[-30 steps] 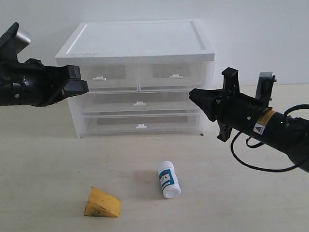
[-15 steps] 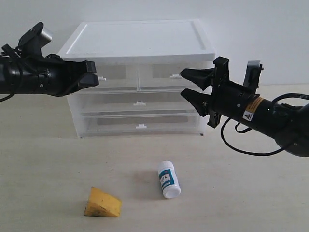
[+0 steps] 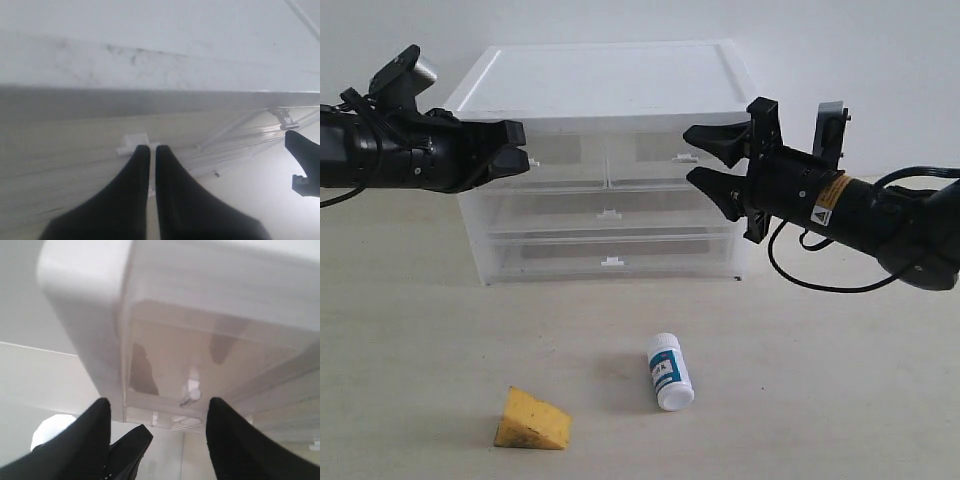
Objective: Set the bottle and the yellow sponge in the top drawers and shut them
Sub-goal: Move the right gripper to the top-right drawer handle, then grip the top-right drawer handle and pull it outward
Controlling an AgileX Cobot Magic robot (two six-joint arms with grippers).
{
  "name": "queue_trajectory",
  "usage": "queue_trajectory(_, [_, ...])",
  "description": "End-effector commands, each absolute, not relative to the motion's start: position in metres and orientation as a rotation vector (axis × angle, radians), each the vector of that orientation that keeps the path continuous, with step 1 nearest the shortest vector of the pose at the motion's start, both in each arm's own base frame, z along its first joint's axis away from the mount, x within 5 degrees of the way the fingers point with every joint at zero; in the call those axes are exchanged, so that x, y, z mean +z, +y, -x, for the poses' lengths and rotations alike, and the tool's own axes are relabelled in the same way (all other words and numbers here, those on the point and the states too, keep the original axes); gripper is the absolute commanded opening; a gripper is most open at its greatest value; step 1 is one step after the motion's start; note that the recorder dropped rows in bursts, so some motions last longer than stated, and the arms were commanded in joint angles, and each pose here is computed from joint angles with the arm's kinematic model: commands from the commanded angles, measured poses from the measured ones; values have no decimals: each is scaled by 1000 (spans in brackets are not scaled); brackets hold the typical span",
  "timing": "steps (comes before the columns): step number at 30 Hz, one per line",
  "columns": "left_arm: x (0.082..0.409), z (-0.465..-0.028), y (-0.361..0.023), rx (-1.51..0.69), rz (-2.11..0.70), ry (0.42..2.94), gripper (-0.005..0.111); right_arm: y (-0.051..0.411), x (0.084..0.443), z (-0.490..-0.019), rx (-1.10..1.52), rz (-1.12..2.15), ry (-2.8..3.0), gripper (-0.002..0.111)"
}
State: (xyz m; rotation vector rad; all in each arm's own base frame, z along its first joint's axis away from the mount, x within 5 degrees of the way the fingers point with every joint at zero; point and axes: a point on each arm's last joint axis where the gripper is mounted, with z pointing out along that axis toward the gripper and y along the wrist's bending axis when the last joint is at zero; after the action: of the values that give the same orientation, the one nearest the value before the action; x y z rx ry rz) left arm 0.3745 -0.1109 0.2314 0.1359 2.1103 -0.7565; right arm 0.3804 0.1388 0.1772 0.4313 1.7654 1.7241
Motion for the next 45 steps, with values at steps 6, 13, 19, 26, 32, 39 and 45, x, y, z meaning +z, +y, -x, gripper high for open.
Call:
queue_trajectory(6, [233,-378,-106,-683,-88,2113,4,151,158,-396,1735,-424,1786,51])
queue_trajectory(13, [228,-381,-106,-653,-112,2121,4,154,162,-404,1759,-346,1730,51])
queue_trajectory(19, [219,-388,-107,-648,-116,2137,4,154,163,-405,1749,-330,1726,46])
queue_trajectory(26, [209,-391,-107,-648,-112,2161,4,154,163,-405,1724,-307,1715,1])
queue_trajectory(32, [209,-391,-108,-646,-114,2162,4,156,162,-403,1724,-270,1740,3])
queue_trajectory(39, [209,-392,-108,-647,-114,2158,4,155,161,-390,1751,-240,1755,3])
queue_trajectory(45, [216,-396,-109,-647,-119,2134,4,149,163,-365,1698,-220,1785,3])
